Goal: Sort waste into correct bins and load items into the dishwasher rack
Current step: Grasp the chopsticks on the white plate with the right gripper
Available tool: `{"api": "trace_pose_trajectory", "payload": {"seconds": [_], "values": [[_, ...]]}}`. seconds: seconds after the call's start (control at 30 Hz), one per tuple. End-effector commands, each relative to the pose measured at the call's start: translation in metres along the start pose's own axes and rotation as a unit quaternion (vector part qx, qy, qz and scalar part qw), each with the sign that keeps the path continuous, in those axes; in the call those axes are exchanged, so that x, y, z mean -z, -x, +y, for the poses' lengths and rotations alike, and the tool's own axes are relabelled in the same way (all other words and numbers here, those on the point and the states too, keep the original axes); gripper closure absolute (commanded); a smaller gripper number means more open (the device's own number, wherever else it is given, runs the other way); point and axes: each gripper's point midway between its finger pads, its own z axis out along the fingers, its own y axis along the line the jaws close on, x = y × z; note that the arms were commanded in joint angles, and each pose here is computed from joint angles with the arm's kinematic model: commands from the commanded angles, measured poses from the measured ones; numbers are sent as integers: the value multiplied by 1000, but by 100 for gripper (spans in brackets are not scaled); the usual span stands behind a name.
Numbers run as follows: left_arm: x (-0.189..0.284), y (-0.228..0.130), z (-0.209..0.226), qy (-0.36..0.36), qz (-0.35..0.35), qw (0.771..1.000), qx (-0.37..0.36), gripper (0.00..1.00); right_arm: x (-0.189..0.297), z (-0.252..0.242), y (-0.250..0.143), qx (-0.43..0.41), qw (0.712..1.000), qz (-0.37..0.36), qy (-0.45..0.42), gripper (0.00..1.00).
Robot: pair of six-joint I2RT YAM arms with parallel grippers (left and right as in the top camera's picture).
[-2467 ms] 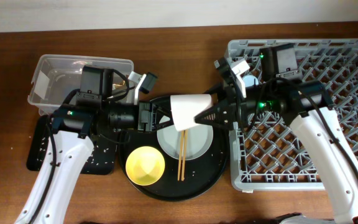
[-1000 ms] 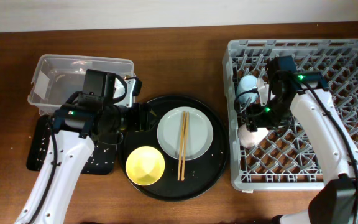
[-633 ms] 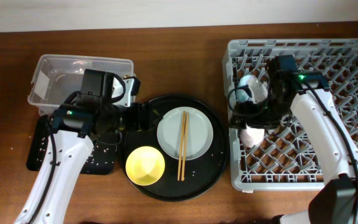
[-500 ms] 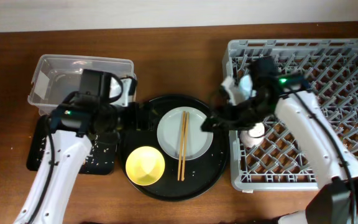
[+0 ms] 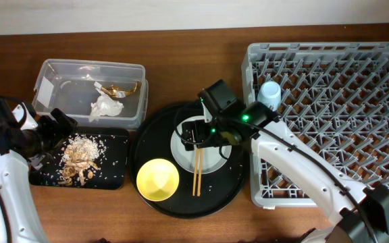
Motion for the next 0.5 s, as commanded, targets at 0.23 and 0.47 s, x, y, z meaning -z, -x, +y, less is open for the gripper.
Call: {"api": "trace_pose_trajectory", "payload": {"seconds": [0.23, 0.47], "values": [[0, 1, 3, 6, -2, 1000, 3, 1, -79, -56, -23, -109, 985, 60, -119, 63], [0, 1, 3, 6, -2, 1000, 3, 1, -115, -72, -36, -115, 979, 94, -142, 68]]}}
